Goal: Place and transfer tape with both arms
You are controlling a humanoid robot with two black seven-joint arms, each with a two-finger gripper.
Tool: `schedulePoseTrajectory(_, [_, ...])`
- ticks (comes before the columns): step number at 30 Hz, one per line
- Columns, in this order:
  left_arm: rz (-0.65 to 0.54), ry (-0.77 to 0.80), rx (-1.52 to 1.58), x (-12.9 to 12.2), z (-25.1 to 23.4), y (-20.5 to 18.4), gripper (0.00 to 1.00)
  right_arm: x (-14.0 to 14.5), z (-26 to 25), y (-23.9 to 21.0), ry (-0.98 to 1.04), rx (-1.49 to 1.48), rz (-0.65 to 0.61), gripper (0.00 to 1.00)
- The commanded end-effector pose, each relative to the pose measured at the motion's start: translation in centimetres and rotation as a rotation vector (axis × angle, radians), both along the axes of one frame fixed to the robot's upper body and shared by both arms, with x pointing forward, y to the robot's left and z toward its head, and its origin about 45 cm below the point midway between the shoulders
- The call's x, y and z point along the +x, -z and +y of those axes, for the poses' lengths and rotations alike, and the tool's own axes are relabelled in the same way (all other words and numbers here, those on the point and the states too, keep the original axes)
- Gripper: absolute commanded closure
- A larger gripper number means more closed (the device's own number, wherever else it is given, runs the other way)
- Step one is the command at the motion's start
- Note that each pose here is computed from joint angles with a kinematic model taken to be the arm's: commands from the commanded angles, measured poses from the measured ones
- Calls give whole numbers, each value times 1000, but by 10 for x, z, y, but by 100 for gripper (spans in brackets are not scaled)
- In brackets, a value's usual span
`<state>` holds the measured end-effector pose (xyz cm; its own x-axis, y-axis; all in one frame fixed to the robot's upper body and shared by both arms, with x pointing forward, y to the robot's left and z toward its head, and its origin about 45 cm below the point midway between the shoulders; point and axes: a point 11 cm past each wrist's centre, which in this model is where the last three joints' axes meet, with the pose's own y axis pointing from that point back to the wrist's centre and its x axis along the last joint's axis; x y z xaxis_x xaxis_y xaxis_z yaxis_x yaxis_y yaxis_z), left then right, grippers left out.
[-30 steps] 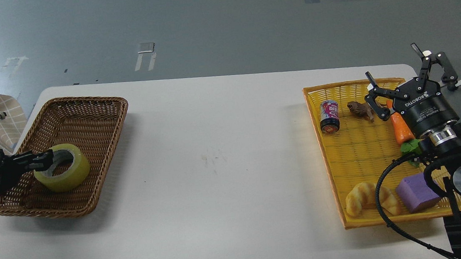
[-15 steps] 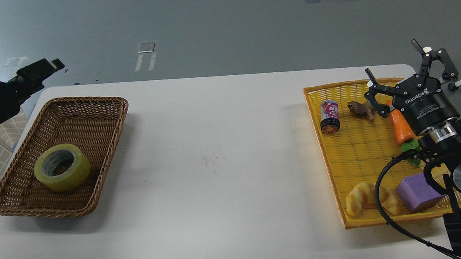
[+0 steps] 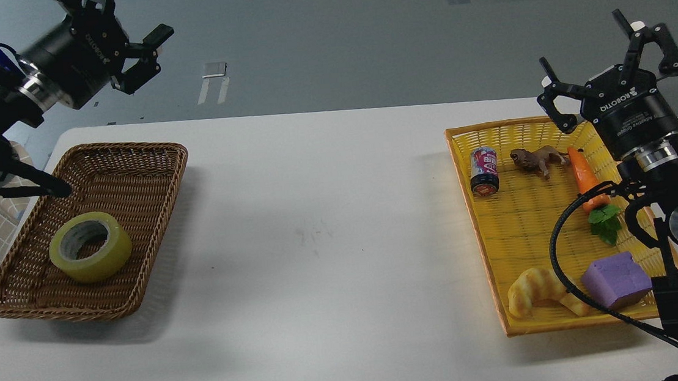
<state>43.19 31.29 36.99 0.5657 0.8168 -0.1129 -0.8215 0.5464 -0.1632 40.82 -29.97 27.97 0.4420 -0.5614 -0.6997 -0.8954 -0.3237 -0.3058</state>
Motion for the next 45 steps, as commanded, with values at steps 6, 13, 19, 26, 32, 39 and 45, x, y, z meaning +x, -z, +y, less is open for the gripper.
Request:
schedulePoseTrajectory(6, [5,80,-238,-8,-30,13,2,23,30,-10,-83,-31,8,0])
schedulePoseTrajectory(13, [76,157,-319,-25,-51,50,2,37,33,-9,-120,-95,54,0])
schedulePoseTrajectory(19, [82,182,-368,-24,-69,54,2,38,42,-8,-145,-125,59,0])
schedulePoseTrajectory(26, [85,163,-409,-19,-70,56,2,37,41,-4,-135,-111,59,0])
schedulePoseTrajectory(32, [93,163,-413,-17,-74,61,2,36,41,-5,-133,-105,56,0])
schedulePoseTrajectory(39, [87,193,-465,-17,-94,59,2,35,48,-6,-144,-83,49,0])
schedulePoseTrajectory(45, [79,197,-485,-16,-97,55,2,35,49,-7,-145,-82,45,0])
